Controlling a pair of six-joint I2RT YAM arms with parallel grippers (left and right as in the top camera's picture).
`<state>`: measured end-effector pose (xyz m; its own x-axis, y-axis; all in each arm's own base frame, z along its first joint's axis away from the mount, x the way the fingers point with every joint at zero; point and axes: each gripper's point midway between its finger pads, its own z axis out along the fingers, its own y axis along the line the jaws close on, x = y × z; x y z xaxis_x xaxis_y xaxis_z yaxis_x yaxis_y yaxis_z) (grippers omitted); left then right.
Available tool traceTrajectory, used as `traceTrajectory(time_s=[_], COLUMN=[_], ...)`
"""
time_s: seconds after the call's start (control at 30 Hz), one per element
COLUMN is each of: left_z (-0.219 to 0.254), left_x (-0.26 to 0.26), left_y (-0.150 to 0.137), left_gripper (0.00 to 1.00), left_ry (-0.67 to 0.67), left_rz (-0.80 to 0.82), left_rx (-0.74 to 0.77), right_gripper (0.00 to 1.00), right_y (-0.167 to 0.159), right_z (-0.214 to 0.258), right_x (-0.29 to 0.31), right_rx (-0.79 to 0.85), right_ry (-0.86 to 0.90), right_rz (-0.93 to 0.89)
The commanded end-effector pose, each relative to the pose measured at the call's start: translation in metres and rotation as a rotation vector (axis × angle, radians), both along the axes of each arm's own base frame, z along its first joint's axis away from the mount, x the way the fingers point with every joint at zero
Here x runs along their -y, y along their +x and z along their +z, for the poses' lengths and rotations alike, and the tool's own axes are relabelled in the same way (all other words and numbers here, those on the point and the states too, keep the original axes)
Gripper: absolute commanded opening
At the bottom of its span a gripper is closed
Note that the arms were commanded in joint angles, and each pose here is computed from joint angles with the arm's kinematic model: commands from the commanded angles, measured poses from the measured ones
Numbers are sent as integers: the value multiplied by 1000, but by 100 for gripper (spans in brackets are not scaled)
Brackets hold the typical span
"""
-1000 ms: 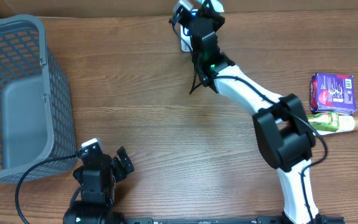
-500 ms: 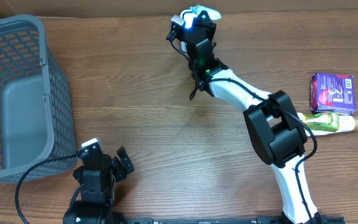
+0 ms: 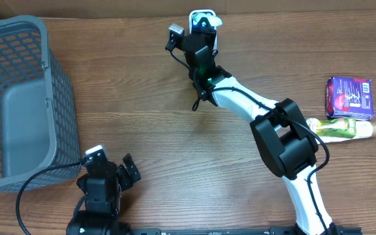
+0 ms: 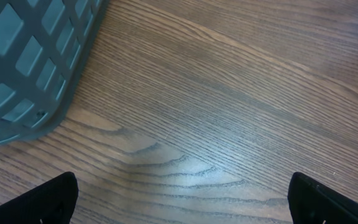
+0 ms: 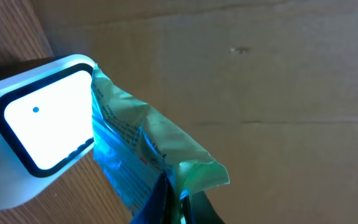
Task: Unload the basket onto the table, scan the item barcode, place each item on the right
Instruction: 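Hold the wipes pack barcode before the scanner window, then carry the wipes pack right and drop it on the purple pack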
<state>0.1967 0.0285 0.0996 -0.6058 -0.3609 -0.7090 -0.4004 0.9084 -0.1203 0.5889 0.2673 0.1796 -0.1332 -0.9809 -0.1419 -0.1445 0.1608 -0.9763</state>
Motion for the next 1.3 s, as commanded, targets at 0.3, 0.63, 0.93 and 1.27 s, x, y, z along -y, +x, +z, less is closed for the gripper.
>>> traceTrajectory(time_s=[0.3, 0.63, 0.93, 1.27], left_z=[2, 2, 2, 2], left_x=[-2, -2, -2, -2], left_y=[1, 1, 1, 1], left_gripper=[99, 99, 100, 99], left_ry=[-3, -3, -3, -3], left_rz=[19, 20, 19, 19], left_rx=[14, 14, 14, 14], right_gripper=[4, 4, 4, 4], right_y=[-110, -186, -212, -226], right_z=[202, 241, 155, 12], right_x=[59, 149, 306, 412], right_rx=[-34, -243, -204, -48], right_ry=[465, 1279, 1863, 2003], right_rz=[13, -76, -854, -1361])
